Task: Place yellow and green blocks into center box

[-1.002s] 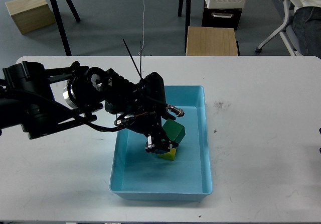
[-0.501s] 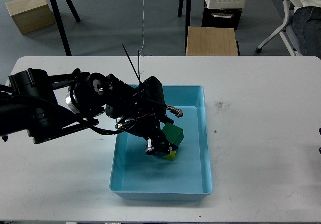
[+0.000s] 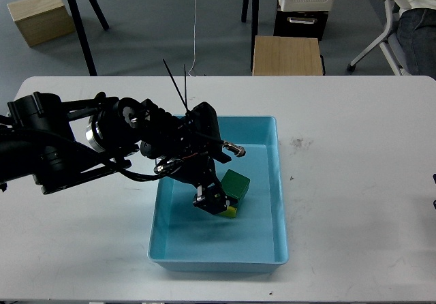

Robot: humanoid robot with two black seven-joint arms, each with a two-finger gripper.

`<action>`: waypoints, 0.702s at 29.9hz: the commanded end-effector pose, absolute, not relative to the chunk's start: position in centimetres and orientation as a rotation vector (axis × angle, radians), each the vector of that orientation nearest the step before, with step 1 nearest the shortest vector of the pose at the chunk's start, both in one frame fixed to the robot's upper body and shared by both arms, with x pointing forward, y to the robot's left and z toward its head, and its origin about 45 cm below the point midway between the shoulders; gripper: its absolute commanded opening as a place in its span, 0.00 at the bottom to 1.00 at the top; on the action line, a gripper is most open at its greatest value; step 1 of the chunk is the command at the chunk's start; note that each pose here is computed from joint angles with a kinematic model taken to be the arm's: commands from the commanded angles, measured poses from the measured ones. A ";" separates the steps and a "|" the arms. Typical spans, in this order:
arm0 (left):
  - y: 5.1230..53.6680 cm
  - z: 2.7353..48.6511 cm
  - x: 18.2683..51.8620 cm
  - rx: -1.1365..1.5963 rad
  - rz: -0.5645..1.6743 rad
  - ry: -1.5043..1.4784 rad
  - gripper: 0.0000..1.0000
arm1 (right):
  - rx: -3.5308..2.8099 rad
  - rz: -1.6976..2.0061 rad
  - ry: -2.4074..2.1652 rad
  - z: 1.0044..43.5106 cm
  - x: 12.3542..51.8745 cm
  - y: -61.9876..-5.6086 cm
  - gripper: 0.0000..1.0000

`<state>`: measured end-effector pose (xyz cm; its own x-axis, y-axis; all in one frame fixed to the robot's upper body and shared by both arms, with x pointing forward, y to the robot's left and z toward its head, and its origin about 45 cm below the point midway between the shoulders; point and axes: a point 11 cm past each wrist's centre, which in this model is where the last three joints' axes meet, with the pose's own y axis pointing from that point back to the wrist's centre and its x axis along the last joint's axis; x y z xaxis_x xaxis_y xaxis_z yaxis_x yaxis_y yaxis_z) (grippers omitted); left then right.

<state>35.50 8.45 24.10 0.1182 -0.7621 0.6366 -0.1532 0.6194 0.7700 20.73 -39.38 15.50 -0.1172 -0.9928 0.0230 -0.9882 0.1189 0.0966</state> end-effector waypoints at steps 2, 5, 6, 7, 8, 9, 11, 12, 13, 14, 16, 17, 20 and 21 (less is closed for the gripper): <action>8.9 28.6 35.3 0.707 -0.376 -1.359 1.00 | 2.086 -0.065 -2.256 15.9 21.1 -38.4 0.98; 10.1 30.6 35.9 0.576 -0.190 -1.203 1.00 | 2.127 -0.005 -2.279 17.1 22.5 -38.2 0.99; 10.5 31.1 36.0 0.512 -0.116 -1.137 1.00 | 2.139 0.021 -2.291 17.6 23.1 -38.1 0.99; 11.0 31.7 36.2 0.455 -0.049 -1.083 1.00 | 2.155 0.039 -2.299 18.1 23.7 -37.9 0.99; 11.8 31.6 36.2 0.397 0.025 -1.010 1.00 | 2.171 0.058 -2.304 18.6 24.2 -37.8 0.99; 13.0 30.8 36.1 0.342 0.102 -0.920 1.00 | 2.194 0.087 -2.309 19.4 24.8 -37.5 0.99; 14.7 29.6 35.8 0.240 0.227 -0.773 1.00 | 2.251 0.146 -2.312 21.0 25.8 -36.6 0.99; 15.8 29.0 35.6 0.182 0.301 -0.693 1.00 | 2.273 0.170 -2.313 21.7 26.2 -36.3 0.99; 16.4 28.2 35.3 0.131 0.351 -0.618 1.00 | 2.294 0.190 -2.314 22.3 26.6 -36.0 0.99; 16.9 27.7 35.4 0.057 0.467 -0.574 1.00 | 2.316 0.201 -2.324 22.9 27.2 -35.8 0.99; 17.8 26.8 35.4 -0.056 0.652 -0.482 1.00 | 2.366 0.202 -2.352 23.9 28.3 -35.2 0.99; 18.7 26.2 35.3 -0.100 0.740 -0.424 1.00 | 2.404 0.166 -2.378 24.2 28.8 -34.7 0.99; 21.3 24.7 35.1 -0.222 0.932 -0.224 1.00 | 2.529 -0.022 -2.480 25.0 29.8 -33.8 0.99; 22.0 24.2 35.1 -0.274 0.987 -0.140 1.00 | 2.577 -0.119 -2.528 25.3 30.2 -33.8 0.99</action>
